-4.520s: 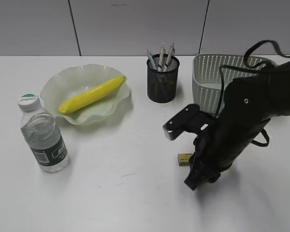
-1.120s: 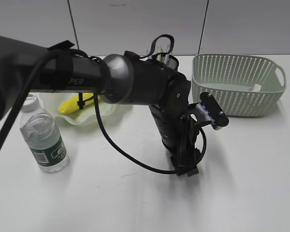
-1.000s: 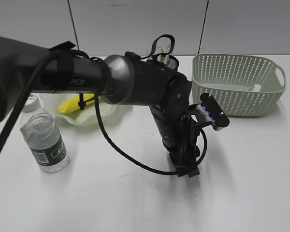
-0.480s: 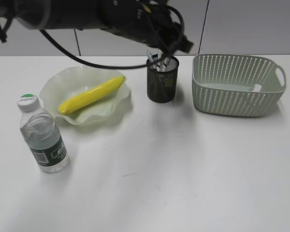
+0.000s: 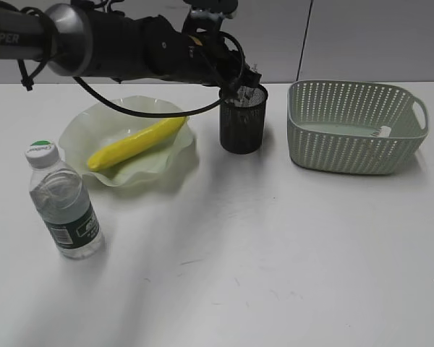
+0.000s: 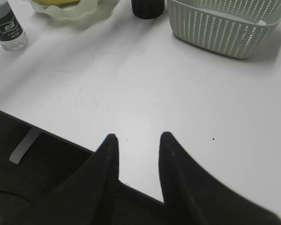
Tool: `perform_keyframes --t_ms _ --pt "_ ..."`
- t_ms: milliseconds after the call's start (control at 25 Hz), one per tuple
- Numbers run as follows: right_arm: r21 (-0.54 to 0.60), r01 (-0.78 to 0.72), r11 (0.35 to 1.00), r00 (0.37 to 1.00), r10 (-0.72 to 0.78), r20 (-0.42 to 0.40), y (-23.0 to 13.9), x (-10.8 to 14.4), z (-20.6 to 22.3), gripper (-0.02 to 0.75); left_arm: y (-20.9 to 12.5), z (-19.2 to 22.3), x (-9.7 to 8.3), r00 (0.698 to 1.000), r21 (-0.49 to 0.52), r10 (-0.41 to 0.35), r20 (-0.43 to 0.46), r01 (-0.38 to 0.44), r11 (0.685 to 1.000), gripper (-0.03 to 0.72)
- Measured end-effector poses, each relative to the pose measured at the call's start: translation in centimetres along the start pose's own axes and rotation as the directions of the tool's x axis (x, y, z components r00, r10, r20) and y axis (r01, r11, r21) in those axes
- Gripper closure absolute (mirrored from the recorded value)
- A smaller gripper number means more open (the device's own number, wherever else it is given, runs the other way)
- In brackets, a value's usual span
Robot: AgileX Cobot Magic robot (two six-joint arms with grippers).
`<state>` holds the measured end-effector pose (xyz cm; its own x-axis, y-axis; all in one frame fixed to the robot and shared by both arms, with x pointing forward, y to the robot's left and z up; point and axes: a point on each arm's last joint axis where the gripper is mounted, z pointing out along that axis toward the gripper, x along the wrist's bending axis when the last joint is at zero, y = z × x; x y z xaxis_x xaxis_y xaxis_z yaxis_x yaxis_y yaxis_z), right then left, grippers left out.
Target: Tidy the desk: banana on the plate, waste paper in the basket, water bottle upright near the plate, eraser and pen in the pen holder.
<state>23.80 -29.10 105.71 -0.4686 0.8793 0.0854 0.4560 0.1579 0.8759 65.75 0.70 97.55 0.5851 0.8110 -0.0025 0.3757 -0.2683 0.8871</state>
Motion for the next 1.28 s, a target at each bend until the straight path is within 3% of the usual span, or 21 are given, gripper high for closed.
perform_keyframes --t_ms 120,240,400,520,640,720,1000,1280 --pt "0.0 0.0 1.0 1.0 0.0 0.0 0.0 0.0 0.0 0.491 -0.1 0.2 0.1 1.0 -0.009 -0.003 -0.006 0.003 1.0 0.305" --pt "0.0 0.0 1.0 1.0 0.0 0.0 0.0 0.0 0.0 0.491 0.0 0.1 0.0 1.0 -0.003 -0.003 -0.002 0.003 1.0 0.248" --pt "0.0 -0.001 1.0 1.0 0.001 0.0 0.0 0.0 0.0 0.491 1.5 -2.2 -0.4 0.999 0.071 0.0 0.053 -0.004 0.997 0.248" --pt "0.0 -0.001 1.0 1.0 0.001 0.001 0.0 0.0 0.0 0.491 3.7 -6.0 -0.5 0.995 0.12 0.003 0.098 -0.015 0.993 0.311" --pt "-0.001 0.0 1.0 1.0 0.0 0.002 0.0 0.0 0.0 0.491 4.3 -11.2 -0.3 0.993 0.155 0.028 0.112 -0.045 0.987 0.403" --pt "-0.001 0.0 1.0 1.0 0.0 0.002 0.0 0.0 0.0 0.491 3.5 -15.6 -0.3 0.993 0.169 0.051 0.108 -0.069 0.983 0.426" --pt "-0.002 0.0 1.0 1.0 0.0 0.003 0.0 0.0 0.0 0.491 -1.7 -32.0 -0.3 1.0 0.174 -0.002 0.026 -0.002 0.985 0.44" --pt "-0.002 0.0 1.0 1.0 0.0 0.003 0.0 0.0 0.0 0.491 -8.9 -43.9 -0.2 0.997 0.194 -0.051 -0.052 0.06 0.979 0.44"
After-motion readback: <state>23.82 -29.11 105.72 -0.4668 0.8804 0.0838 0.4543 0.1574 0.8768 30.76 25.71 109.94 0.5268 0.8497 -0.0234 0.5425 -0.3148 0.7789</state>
